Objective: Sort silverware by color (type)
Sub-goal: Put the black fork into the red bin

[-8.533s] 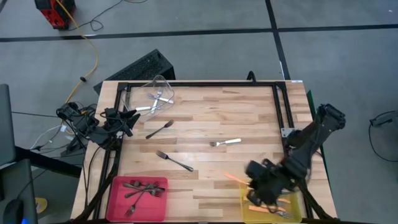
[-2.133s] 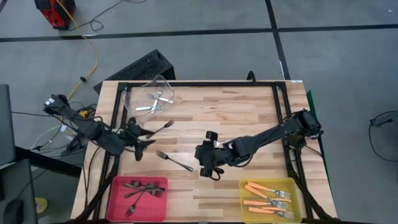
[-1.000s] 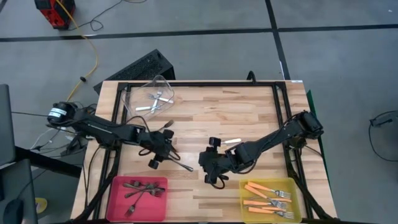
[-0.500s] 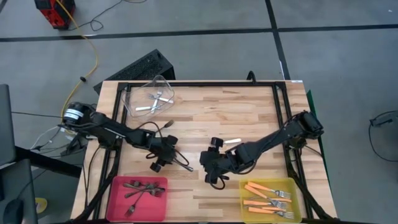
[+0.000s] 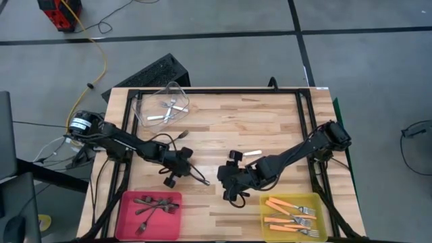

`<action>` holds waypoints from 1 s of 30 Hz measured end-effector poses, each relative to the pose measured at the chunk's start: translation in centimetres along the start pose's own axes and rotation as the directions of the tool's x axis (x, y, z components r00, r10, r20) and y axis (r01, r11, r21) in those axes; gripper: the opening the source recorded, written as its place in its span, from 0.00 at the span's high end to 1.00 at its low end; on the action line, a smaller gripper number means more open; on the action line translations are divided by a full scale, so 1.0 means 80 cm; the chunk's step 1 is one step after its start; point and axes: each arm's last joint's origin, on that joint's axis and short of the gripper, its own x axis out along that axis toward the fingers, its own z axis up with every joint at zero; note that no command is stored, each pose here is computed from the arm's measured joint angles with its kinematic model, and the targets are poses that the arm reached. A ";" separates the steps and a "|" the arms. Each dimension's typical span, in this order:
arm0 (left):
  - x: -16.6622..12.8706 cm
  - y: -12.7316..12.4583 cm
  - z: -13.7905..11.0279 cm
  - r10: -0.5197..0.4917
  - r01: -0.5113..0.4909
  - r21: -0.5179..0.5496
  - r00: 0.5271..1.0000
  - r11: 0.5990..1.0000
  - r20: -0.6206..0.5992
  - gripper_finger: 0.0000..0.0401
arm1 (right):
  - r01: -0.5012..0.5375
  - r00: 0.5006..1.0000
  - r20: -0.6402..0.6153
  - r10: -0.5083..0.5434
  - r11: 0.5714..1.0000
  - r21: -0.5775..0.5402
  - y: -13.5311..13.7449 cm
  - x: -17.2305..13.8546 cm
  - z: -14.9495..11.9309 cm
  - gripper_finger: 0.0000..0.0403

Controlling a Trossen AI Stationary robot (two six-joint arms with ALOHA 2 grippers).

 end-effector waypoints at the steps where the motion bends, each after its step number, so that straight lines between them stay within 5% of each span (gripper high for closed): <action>1: 0.000 0.000 0.000 0.007 -0.007 -0.003 1.000 1.000 -0.002 0.98 | -0.002 1.000 0.000 0.002 1.000 -0.001 0.001 -0.001 -0.001 0.55; 11: -0.014 0.003 0.006 0.061 -0.056 -0.069 0.996 0.996 0.066 1.00 | -0.032 0.999 0.008 0.031 0.999 0.015 0.019 -0.010 -0.008 0.55; 23: -0.106 0.001 0.013 0.226 -0.193 -0.160 0.949 0.968 0.221 1.00 | 0.022 0.998 0.058 -0.024 0.999 0.037 0.026 -0.016 -0.009 0.55; 30: -0.178 -0.016 0.018 0.360 -0.295 -0.209 0.813 0.932 0.457 1.00 | 0.015 0.992 0.128 -0.014 1.000 -0.005 0.029 -0.016 0.000 0.55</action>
